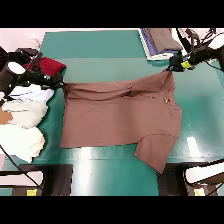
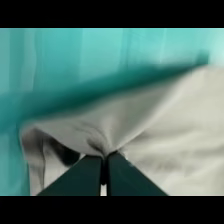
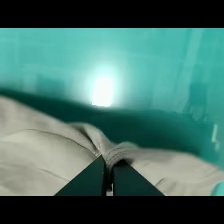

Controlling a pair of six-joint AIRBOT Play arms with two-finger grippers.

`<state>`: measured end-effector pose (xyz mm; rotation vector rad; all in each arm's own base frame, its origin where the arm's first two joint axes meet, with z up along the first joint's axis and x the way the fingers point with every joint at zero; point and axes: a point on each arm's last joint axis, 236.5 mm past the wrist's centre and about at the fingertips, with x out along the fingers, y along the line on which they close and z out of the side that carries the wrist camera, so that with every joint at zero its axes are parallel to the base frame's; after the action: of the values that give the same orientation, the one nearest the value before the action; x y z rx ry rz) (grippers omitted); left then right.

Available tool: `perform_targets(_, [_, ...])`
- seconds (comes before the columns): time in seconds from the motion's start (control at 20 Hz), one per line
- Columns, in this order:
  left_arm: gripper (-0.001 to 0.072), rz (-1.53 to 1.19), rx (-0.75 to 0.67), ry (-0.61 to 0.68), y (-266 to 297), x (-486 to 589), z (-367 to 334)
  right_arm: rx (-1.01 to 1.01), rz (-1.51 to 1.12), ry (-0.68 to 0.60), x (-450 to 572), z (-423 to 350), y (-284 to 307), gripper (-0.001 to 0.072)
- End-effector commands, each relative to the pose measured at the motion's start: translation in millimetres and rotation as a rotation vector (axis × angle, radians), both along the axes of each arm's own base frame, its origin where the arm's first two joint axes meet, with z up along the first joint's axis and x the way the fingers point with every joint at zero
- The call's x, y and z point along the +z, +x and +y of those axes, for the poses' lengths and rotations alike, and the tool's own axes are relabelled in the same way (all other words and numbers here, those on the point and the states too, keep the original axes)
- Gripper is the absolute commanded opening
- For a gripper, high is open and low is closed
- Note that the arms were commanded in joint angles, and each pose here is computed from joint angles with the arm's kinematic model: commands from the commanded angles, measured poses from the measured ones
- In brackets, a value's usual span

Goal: Fold the shirts.

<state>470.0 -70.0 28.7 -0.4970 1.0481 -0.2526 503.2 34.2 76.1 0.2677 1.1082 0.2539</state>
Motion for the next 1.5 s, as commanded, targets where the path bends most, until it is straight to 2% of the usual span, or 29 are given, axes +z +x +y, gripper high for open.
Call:
perform_targets(0.0, [0.0023, -0.045, -0.056, 0.010, 10, 16, -1, 0.008, -0.009, -0.036, 6, -18, -1, 0.0018])
perform_targets(0.3, [0.0022, 0.171, -0.207, 0.058, -50, -34, -4, -0.014, 0.167, -0.110, -57, -36, -84, 0.0018])
perform_targets(0.5, [0.0023, 0.290, -0.219, 0.036, -85, -71, -8, -0.042, 0.188, -0.099, -84, -30, -117, 0.0018])
perform_targets(0.55, [0.0025, 0.300, -0.212, 0.034, -88, -76, -8, -0.047, 0.191, -0.098, -88, -30, -122, 0.0051])
perform_targets(0.6, [0.0187, 0.303, -0.203, 0.033, -88, -78, -7, -0.051, 0.185, -0.099, -88, -30, -124, 0.0315])
perform_targets(0.65, [0.0527, 0.313, -0.176, 0.025, -87, -77, -7, -0.057, 0.176, -0.099, -86, -30, -124, 0.0460])
perform_targets(0.8, [0.0535, 0.344, -0.203, 0.086, -108, -60, 4, -0.081, 0.131, -0.056, -58, -29, -130, 0.0448])
perform_targets(0.95, [0.0535, 0.383, -0.202, 0.233, -161, -54, 31, -0.067, 0.115, 0.003, -23, -19, -154, 0.0449])
perform_targets(1.0, [0.0536, 0.403, -0.194, 0.240, -184, -59, 32, -0.063, 0.095, -0.002, -13, -19, -159, 0.0448])
perform_targets(1.2, [0.0536, 0.516, -0.188, 0.147, -267, -100, 9, -0.059, 0.027, 0.013, 11, -11, -163, 0.0448])
perform_targets(1.45, [0.0536, 0.578, -0.175, 0.050, -294, -121, -11, -0.045, 0.021, 0.036, 15, -3, -164, 0.0448])
